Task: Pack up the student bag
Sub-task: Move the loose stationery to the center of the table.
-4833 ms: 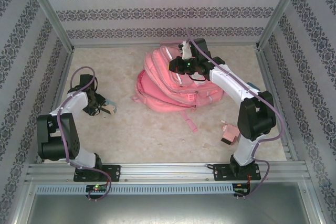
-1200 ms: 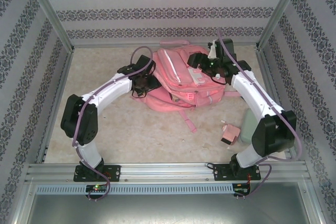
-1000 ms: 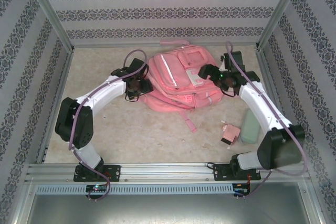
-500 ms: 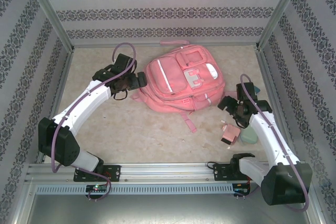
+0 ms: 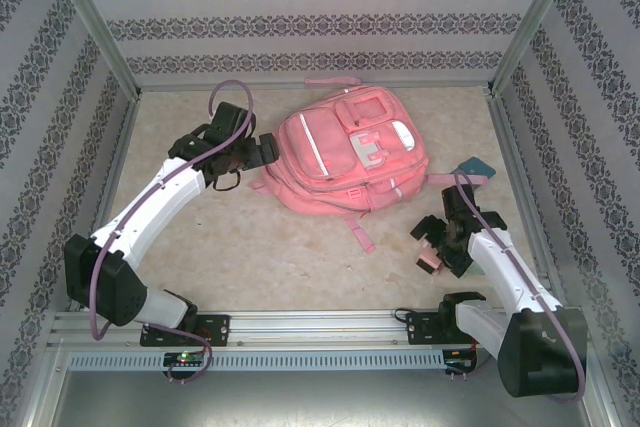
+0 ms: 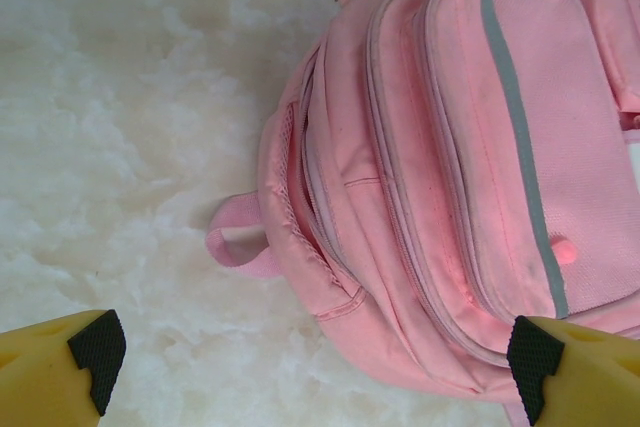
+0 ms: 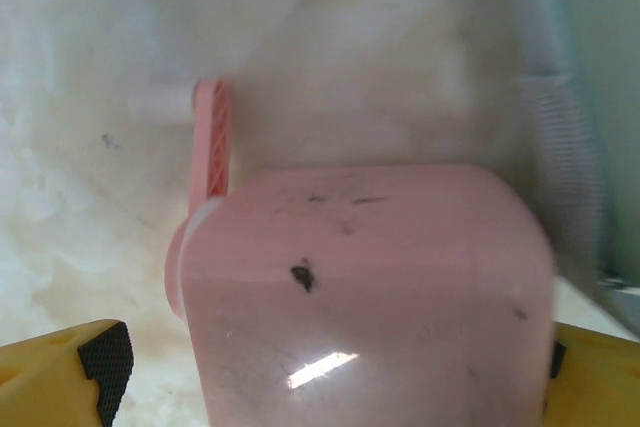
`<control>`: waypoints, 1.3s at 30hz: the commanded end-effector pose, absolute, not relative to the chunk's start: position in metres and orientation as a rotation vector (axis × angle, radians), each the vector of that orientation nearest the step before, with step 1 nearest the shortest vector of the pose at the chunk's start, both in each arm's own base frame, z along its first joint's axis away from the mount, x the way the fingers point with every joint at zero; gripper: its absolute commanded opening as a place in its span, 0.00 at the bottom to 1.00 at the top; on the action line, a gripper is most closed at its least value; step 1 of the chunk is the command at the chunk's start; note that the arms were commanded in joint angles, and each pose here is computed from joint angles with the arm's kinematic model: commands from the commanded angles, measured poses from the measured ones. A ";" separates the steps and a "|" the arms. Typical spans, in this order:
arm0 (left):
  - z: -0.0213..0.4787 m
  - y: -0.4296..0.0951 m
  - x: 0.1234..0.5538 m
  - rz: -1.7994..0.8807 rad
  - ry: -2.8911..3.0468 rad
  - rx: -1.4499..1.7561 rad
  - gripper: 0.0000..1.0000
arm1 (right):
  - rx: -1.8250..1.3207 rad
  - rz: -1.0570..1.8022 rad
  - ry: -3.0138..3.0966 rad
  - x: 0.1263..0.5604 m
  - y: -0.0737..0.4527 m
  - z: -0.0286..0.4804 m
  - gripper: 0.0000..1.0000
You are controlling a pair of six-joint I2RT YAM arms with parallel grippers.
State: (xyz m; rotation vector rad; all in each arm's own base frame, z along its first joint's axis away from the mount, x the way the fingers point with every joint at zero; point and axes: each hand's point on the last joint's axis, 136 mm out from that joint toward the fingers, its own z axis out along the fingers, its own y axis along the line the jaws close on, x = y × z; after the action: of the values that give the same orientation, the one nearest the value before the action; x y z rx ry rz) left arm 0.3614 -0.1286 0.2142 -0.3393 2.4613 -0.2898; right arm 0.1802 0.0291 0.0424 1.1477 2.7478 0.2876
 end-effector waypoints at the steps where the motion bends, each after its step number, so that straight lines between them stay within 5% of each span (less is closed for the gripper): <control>1: 0.219 -0.126 0.360 -0.303 2.426 -0.346 1.00 | 1.074 0.531 2.706 0.204 0.064 0.052 0.98; 11: 0.207 -0.143 0.350 -0.439 2.460 -0.305 0.97 | 0.802 0.663 2.734 0.231 0.142 0.070 0.98; 23: 0.197 -0.160 0.340 -0.516 2.499 -0.242 0.94 | 0.519 0.172 2.763 0.228 0.089 0.106 0.98; 30: 0.195 -0.166 0.339 -0.514 2.516 -0.209 0.94 | 0.530 0.243 2.788 0.266 0.064 0.096 0.98; 39: 0.193 -0.162 0.333 -0.493 2.530 -0.211 0.94 | 0.447 0.435 2.924 0.266 0.110 0.064 0.98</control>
State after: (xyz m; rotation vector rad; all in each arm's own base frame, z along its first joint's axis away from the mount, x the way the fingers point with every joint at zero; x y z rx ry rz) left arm 0.3378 -0.1608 0.1854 -0.2472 2.5454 -0.4946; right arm 0.2677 0.0839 0.0613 0.5188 2.9185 0.3016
